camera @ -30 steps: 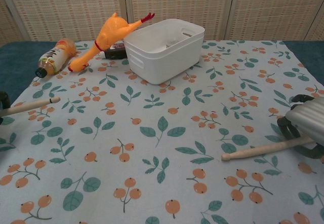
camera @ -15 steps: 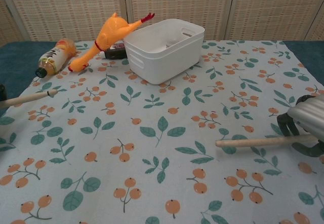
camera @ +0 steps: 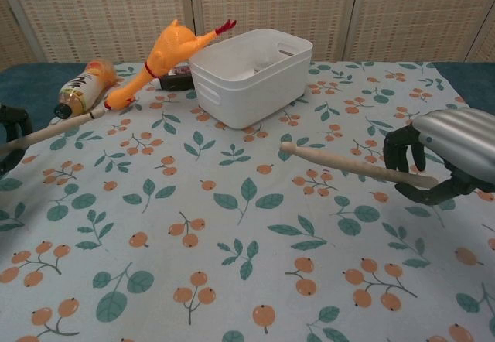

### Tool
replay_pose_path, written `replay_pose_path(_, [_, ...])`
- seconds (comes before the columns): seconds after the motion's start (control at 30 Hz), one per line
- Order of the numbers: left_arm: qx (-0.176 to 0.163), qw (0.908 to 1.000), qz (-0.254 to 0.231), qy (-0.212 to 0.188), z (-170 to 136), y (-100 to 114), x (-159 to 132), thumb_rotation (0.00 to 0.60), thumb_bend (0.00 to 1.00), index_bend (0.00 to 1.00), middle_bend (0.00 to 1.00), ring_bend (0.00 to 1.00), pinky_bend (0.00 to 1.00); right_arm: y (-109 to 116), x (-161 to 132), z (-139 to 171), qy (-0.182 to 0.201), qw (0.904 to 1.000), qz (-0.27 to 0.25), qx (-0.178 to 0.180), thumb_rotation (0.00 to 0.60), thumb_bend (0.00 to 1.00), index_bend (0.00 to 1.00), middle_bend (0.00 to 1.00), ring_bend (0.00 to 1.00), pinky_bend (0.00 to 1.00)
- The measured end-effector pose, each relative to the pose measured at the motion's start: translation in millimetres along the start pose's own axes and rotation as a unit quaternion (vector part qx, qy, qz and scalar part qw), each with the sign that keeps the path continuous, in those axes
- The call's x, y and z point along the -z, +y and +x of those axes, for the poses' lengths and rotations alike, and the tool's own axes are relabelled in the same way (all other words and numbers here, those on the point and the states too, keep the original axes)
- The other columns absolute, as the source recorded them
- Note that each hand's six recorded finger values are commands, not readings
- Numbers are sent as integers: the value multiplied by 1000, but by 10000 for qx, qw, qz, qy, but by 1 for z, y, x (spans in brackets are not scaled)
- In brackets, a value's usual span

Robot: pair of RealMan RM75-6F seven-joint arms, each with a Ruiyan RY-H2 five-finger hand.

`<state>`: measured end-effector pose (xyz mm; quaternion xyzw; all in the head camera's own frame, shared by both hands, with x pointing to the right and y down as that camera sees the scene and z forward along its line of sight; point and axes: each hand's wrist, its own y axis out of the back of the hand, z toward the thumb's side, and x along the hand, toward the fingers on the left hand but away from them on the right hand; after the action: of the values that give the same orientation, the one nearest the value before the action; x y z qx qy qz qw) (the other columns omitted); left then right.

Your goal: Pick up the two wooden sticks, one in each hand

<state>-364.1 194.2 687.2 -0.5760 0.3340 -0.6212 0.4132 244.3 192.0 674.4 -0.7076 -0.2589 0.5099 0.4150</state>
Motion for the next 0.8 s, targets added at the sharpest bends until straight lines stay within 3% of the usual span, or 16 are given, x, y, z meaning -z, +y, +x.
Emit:
replay_pose_path(0.27, [55, 9989, -463, -58, 8, 19, -24, 600, 552, 841, 933, 557, 188, 6, -21, -21, 58, 9969, -789, -48, 600, 391, 913, 711, 522, 233])
replay_pose_path(0.4, [-28, 9973, -667, -291, 5, 38, -54, 600, 552, 841, 933, 557, 189, 15, -39, -36, 147, 9901, -1393, -112, 600, 404, 913, 711, 522, 233])
replay_pose_path(0.53, [-125, 9969, -644, -432, 1, 56, -79, 600, 558, 841, 941, 568, 197, 27, -54, -46, 226, 9864, -1620, -187, 600, 449, 913, 712, 522, 234])
replay_pose_path(0.8, [-430, 9939, -822, -605, -10, 86, -113, 600, 563, 841, 946, 578, 214, 46, -59, -60, 165, 9744, -2124, -717, 600, 459, 913, 712, 522, 234])
